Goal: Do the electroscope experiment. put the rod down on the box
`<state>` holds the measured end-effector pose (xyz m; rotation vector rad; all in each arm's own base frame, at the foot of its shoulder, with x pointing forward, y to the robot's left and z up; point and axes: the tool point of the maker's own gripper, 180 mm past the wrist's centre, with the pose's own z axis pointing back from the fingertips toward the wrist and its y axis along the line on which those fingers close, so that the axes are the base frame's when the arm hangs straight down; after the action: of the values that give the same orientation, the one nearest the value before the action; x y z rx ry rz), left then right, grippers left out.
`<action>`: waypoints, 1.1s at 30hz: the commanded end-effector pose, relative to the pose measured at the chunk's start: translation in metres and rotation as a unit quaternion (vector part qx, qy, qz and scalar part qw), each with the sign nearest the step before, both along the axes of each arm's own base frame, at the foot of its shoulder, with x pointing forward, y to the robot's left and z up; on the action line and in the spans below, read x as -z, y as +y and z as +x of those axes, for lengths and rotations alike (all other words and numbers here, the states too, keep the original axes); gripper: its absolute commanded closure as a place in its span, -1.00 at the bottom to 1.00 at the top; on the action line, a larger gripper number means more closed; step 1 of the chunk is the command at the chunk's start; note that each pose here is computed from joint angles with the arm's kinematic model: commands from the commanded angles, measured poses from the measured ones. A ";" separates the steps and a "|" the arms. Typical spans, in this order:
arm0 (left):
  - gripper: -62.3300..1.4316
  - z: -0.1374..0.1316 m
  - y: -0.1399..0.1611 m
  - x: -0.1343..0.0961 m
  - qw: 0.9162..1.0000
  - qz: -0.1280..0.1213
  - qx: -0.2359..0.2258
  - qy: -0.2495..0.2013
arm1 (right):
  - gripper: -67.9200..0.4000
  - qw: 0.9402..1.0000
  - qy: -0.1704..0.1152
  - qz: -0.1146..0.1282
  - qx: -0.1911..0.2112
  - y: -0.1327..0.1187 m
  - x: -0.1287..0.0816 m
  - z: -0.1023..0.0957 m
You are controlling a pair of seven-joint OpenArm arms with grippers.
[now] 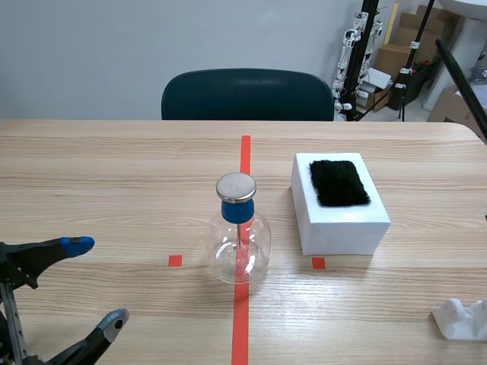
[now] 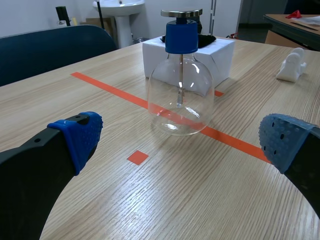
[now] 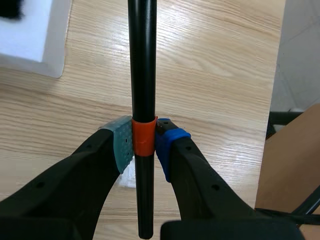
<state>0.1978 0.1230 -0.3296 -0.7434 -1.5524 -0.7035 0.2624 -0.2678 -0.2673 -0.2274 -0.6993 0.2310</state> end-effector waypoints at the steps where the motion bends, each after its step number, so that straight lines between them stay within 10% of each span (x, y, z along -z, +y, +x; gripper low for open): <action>1: -1.00 0.004 0.003 -0.008 1.000 -0.008 -0.004 -0.013 | 1.00 1.000 -0.013 0.003 0.010 -0.007 -0.007 0.009; 11: -1.00 0.004 0.003 -0.008 1.000 -0.008 -0.004 -0.013 | 0.99 0.995 0.070 0.061 0.022 -0.005 0.024 0.016; 33: -1.00 0.004 0.003 -0.008 1.000 -0.008 -0.004 -0.013 | 0.99 0.972 0.197 0.110 0.067 0.003 0.073 0.016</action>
<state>0.1978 0.1230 -0.3297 -0.7433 -1.5521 -0.7036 0.2701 -0.2638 -0.3487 -0.0065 -0.2842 0.0577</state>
